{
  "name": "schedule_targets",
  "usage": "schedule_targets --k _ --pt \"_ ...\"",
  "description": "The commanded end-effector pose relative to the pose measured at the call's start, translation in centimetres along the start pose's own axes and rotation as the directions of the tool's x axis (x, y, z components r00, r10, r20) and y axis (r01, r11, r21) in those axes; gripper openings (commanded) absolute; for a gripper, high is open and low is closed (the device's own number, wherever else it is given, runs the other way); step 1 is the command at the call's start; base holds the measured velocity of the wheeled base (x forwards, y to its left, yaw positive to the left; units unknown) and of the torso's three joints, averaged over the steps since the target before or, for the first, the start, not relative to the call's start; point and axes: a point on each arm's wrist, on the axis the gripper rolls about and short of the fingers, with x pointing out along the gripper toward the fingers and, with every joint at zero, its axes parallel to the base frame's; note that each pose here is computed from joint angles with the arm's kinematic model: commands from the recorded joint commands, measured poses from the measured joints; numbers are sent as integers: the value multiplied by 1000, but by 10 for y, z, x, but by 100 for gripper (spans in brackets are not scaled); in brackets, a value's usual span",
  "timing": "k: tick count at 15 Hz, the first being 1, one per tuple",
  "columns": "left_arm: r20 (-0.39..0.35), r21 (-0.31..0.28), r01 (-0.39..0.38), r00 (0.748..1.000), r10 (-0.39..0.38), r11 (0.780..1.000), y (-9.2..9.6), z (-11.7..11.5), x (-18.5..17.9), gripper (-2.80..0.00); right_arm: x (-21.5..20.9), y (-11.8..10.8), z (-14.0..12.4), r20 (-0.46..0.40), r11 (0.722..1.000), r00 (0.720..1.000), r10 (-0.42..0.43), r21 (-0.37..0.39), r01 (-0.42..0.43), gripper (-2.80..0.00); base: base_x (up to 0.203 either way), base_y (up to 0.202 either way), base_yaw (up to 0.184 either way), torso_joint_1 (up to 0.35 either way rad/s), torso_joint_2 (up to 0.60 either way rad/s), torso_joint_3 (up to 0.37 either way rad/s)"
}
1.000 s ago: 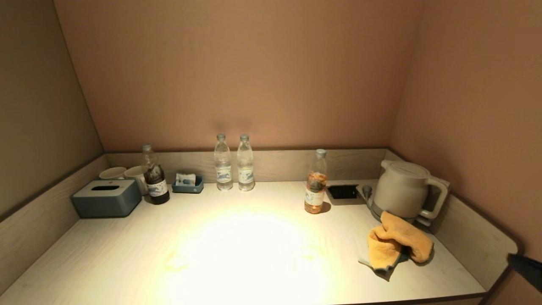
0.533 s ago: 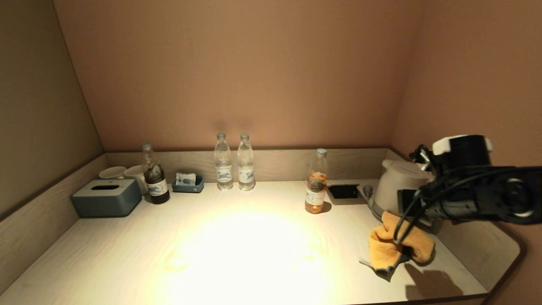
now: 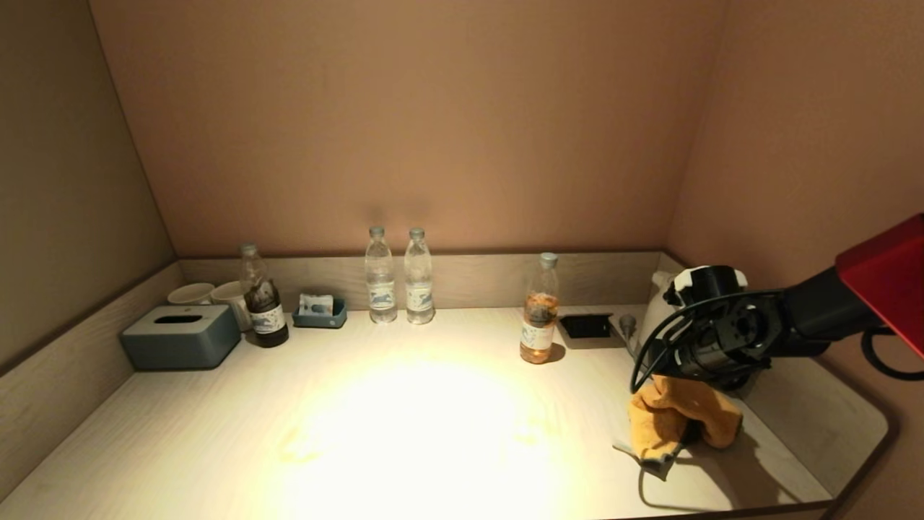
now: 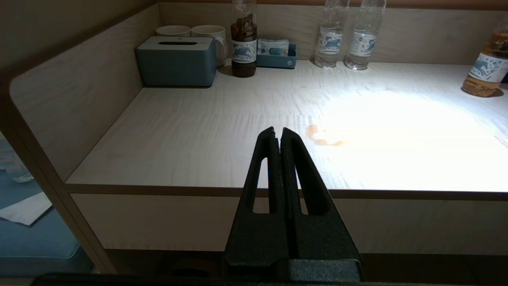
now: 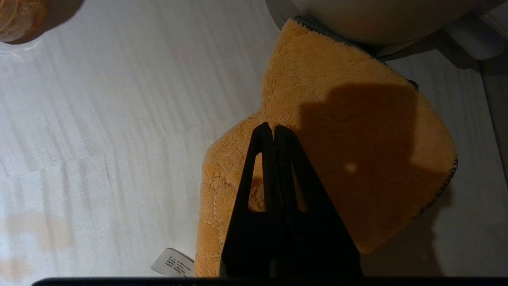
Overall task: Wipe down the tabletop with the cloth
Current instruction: Pick up the tablecloth
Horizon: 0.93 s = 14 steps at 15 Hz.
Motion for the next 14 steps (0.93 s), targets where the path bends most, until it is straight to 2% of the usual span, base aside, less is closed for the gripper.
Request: schedule_targets --k 1,2,3,6,8,14 --pt "1 0 -1 1000 1 1000 0 0 0 -280 2 -3 -4 -26 1000 1000 -9 3 9 -280 0 0 0 0 0 0" --pt "1 0 -1 1000 1 1000 0 0 0 -280 -4 -4 -3 -20 1000 1000 -9 5 9 -280 0 0 0 0 0 0" --pt "1 0 -1 1000 1 1000 0 0 0 -280 -13 -4 -2 -6 1000 1000 -7 6 7 0 0 0 0 0 0 0" --pt "-1 0 -1 1000 1 1000 0 0 0 -280 -24 -5 -3 6 1000 1000 -6 6 6 0 0 0 0 0 0 0" --pt "1 0 -1 1000 1 1000 0 0 0 -280 -19 -6 -8 -18 1000 1000 -10 5 10 0 0 0 0 0 0 0" --pt "-1 0 -1 1000 1 1000 0 0 0 -280 22 -6 -22 -112 1000 993 -24 8 25 0 0 0 0 0 0 0"
